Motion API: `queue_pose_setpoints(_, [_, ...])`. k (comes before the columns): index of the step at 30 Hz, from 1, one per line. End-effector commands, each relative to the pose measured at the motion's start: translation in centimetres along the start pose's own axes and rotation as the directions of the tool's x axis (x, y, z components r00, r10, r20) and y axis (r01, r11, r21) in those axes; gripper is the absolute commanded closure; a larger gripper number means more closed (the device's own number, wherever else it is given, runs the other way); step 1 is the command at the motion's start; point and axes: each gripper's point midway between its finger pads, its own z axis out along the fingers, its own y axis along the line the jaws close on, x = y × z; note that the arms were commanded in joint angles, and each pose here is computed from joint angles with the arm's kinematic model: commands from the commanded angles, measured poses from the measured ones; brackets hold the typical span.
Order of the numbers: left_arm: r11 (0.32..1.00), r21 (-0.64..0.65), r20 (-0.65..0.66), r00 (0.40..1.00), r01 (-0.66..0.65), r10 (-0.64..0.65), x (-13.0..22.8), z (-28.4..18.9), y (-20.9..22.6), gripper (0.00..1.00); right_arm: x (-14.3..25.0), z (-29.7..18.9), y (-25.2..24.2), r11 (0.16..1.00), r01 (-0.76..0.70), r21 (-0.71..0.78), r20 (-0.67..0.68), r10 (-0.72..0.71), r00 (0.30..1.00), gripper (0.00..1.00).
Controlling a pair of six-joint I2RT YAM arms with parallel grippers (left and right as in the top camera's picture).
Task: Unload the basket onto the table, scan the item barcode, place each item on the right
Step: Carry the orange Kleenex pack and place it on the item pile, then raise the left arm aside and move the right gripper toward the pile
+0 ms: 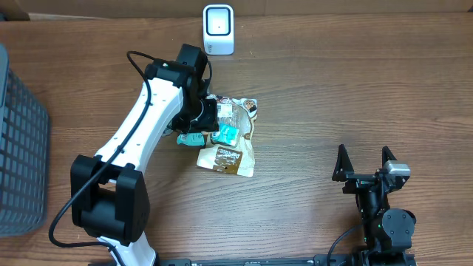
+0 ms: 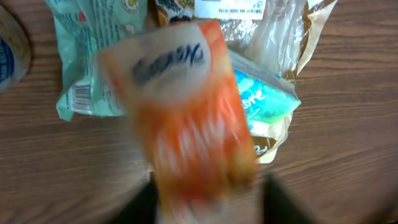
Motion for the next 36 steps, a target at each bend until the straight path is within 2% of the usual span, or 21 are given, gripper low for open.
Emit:
queue_pose_setpoints(1, [1.000,-0.004,-0.012,1.000,0.008,-0.008,0.3,0.0,0.0,0.31,0.2,0.0,-0.2,1.000,0.000,0.009,0.005,-0.001,1.000,0.00])
queue_pose_setpoints(3, [1.000,0.009,-0.018,1.000,0.010,-0.010,0.4,-0.1,-0.2,0.28,0.1,0.0,-0.2,1.000,0.000,0.008,0.005,0.000,1.000,0.00])
queue_pose_setpoints(9, [0.997,0.071,0.047,0.999,0.010,-0.013,-1.0,-3.6,-1.2,0.30,0.0,0.0,-0.1,1.000,-0.003,0.002,0.010,0.003,1.000,0.00])
queue_pose_setpoints(14, [0.995,0.092,0.183,0.983,-0.032,0.015,-2.8,-10.5,-1.6,0.28,-0.4,-0.5,4.1,0.970,0.003,-0.242,0.017,0.001,1.000,0.00])
queue_pose_setpoints(18, [0.994,0.099,0.292,0.956,-0.045,0.014,-3.9,-16.0,-0.7,0.23,-0.6,-1.0,5.5,0.947,-0.068,-0.314,-0.030,0.061,0.998,0.00])
queue_pose_setpoints(22, [0.996,0.086,0.385,0.922,0.012,-0.044,-4.7,-20.2,2.1,0.20,-2.0,-1.6,7.1,0.918,-0.090,-0.387,-0.069,0.069,0.995,0.00])
queue_pose_setpoints(26, [0.993,0.082,0.438,0.892,0.088,-0.116,-5.3,-22.3,5.3,0.15,-4.0,-1.5,8.1,0.904,-0.116,-0.412,-0.141,0.063,0.988,0.00])
queue_pose_setpoints(30, [0.980,0.020,0.461,0.868,0.199,-0.186,-5.4,-23.0,9.7,0.13,-5.8,-0.5,8.9,0.899,-0.160,-0.409,-0.267,0.050,0.962,0.00])
queue_pose_setpoints(34, [0.958,-0.056,0.477,0.850,0.282,-0.222,-5.1,-23.4,12.9,0.12,-7.2,1.5,9.5,0.902,-0.222,-0.369,-0.422,0.050,0.905,0.00])
queue_pose_setpoints(35, [0.952,-0.075,0.482,0.847,0.296,-0.226,-5.0,-23.5,13.4,0.09,-7.4,2.1,9.5,0.904,-0.236,-0.355,-0.459,0.052,0.887,0.00])
queue_pose_setpoints(36, [0.947,-0.093,0.486,0.844,0.307,-0.226,-5.0,-23.6,13.9,0.00,-7.5,2.7,9.6,0.906,-0.251,-0.341,-0.495,0.054,0.867,0.00])
